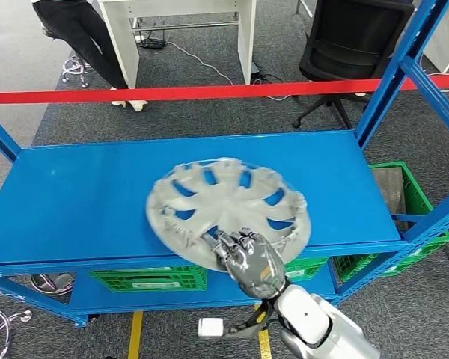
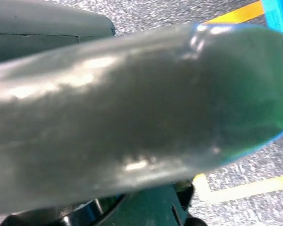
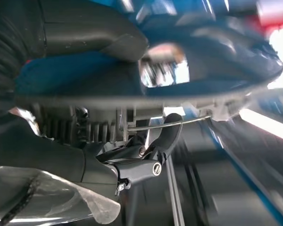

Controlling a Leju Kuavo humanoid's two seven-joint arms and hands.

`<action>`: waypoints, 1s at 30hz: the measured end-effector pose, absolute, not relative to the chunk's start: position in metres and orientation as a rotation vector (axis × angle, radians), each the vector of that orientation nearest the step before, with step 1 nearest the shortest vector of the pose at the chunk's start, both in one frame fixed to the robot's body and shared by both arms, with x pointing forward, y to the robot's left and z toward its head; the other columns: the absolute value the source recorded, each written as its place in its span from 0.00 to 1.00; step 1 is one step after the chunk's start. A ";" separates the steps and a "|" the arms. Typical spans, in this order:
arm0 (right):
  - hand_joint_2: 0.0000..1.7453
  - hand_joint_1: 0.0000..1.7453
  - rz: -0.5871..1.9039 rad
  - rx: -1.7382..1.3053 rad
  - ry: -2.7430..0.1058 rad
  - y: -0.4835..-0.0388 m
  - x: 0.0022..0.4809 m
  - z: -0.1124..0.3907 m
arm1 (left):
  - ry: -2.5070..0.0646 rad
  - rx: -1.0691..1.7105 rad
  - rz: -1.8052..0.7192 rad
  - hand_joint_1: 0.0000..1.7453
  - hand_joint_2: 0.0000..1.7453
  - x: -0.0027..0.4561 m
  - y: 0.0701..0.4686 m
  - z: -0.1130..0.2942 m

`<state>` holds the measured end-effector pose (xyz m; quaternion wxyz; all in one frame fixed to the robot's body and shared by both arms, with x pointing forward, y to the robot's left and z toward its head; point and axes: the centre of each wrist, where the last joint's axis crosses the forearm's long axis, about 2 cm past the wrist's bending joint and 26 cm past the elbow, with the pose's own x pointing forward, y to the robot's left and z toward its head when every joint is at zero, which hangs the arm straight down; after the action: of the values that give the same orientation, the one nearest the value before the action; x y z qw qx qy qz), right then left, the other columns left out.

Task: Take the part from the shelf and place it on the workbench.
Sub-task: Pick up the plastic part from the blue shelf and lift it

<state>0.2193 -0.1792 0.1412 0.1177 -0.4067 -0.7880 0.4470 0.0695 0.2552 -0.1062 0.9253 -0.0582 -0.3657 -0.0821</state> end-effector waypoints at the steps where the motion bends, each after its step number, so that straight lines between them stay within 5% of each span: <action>1: 1.00 1.00 1.291 -1.212 -2.364 -0.178 0.217 0.147 | -0.757 -0.120 -0.167 0.00 0.00 0.070 0.255 -0.106; 13: 1.00 1.00 1.169 -1.341 -2.779 -0.180 0.204 0.218 | -0.793 -0.124 -0.169 0.00 0.00 0.076 0.248 -0.104; 30: 1.00 1.00 1.026 -1.401 -2.844 -0.179 0.201 0.242 | -0.821 -0.106 -0.187 0.00 0.00 0.083 0.247 -0.103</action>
<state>0.2011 -0.1786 0.2419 -0.0952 -0.4184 -0.8496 0.3066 0.0830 0.2466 -0.1032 0.9113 -0.0516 -0.3983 -0.0909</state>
